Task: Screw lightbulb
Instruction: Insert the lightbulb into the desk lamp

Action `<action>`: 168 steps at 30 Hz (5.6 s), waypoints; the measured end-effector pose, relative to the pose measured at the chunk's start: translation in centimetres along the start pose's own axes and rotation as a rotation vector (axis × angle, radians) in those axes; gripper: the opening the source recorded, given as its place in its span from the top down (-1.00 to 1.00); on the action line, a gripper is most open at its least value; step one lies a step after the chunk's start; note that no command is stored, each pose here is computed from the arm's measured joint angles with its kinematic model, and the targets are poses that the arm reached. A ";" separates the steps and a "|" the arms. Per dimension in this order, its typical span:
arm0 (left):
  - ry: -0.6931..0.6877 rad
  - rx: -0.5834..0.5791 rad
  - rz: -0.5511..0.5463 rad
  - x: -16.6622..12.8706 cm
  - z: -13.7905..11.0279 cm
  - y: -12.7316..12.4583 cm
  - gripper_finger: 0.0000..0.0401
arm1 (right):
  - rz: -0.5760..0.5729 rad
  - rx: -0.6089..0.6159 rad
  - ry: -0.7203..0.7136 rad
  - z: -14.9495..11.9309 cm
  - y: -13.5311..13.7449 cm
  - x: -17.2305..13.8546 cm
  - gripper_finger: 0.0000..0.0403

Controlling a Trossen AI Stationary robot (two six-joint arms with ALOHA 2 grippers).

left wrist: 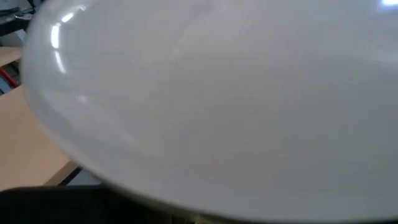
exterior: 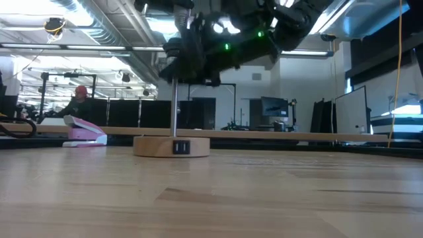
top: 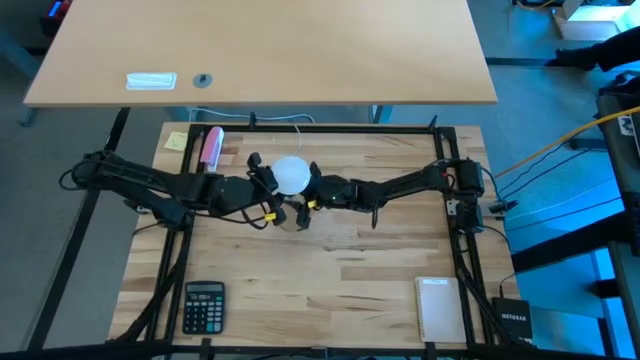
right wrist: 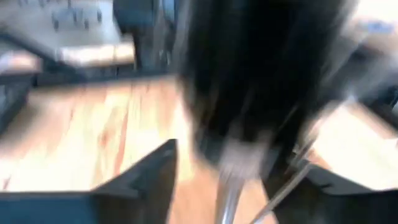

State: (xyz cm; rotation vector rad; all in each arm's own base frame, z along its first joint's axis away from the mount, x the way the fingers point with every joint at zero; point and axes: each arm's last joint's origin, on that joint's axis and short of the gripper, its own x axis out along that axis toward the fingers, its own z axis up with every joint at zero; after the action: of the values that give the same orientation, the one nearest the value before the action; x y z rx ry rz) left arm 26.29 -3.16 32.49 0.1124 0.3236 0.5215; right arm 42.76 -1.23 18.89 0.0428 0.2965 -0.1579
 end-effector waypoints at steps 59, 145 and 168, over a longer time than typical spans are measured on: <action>-0.014 -0.109 0.055 0.3 -1.1 -0.2 0.34 | -0.031 -0.078 -0.504 -5.1 -1.4 -0.4 0.28; 0.021 -0.189 0.288 0.0 -2.4 -0.3 0.34 | -0.181 -0.189 -0.348 -0.6 -0.5 2.3 0.14; -0.047 -0.185 0.269 -0.7 -1.5 -1.0 0.34 | -0.087 -0.025 -0.364 0.1 0.1 1.9 0.24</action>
State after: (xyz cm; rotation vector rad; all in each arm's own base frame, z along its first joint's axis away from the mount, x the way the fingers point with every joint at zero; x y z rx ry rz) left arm 25.73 -4.33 31.10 -0.0116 0.2135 0.8111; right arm 44.58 -1.43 18.46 -0.0234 -0.0628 -0.2442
